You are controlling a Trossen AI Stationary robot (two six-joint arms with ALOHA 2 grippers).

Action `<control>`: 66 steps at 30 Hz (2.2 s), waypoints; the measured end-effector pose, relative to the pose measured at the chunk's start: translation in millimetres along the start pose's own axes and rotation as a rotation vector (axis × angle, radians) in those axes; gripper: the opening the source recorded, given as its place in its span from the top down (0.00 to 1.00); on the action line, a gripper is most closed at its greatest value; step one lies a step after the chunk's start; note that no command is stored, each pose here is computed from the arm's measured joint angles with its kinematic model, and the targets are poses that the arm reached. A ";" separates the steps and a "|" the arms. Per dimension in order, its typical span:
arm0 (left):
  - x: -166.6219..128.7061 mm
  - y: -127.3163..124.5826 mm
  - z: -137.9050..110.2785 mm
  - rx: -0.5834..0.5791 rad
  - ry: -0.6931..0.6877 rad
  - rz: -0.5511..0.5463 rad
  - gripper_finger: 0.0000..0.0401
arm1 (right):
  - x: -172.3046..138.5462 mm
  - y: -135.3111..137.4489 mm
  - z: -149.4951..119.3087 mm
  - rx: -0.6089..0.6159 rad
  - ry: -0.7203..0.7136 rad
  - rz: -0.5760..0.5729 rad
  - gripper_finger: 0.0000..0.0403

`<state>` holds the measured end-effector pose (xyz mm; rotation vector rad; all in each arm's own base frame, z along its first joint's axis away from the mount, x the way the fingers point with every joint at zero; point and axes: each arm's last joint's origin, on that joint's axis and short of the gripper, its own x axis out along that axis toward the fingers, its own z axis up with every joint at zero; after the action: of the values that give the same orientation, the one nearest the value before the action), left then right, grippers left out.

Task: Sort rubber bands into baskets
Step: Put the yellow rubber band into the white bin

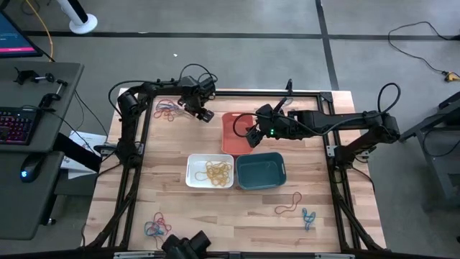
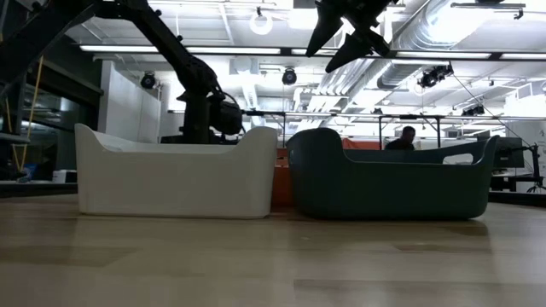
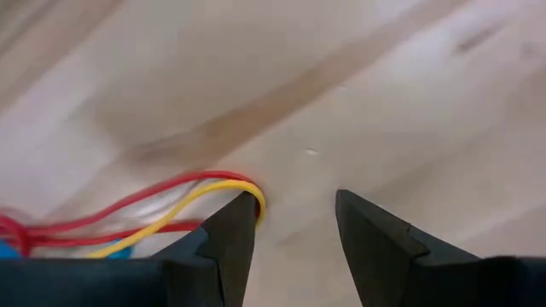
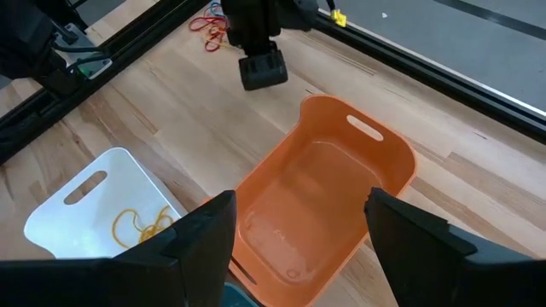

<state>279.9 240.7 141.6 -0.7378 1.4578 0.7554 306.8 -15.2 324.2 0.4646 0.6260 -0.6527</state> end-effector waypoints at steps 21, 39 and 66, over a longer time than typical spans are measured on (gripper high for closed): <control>-37.3 -0.5 -14.6 0.256 -0.040 0.067 0.61 | 0.0 0.0 0.0 -0.003 0.001 0.000 0.38; 0.4 8.1 -34.8 0.513 0.043 0.155 0.61 | 5.8 1.6 -2.1 -0.001 0.014 -0.009 0.38; -2.0 16.3 -30.2 0.743 0.045 0.071 0.64 | 43.1 24.0 -22.5 0.018 0.148 0.076 0.38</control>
<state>249.2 225.5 144.3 -0.1325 1.6561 0.2037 341.4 -3.1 284.2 0.5539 0.7391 -0.5552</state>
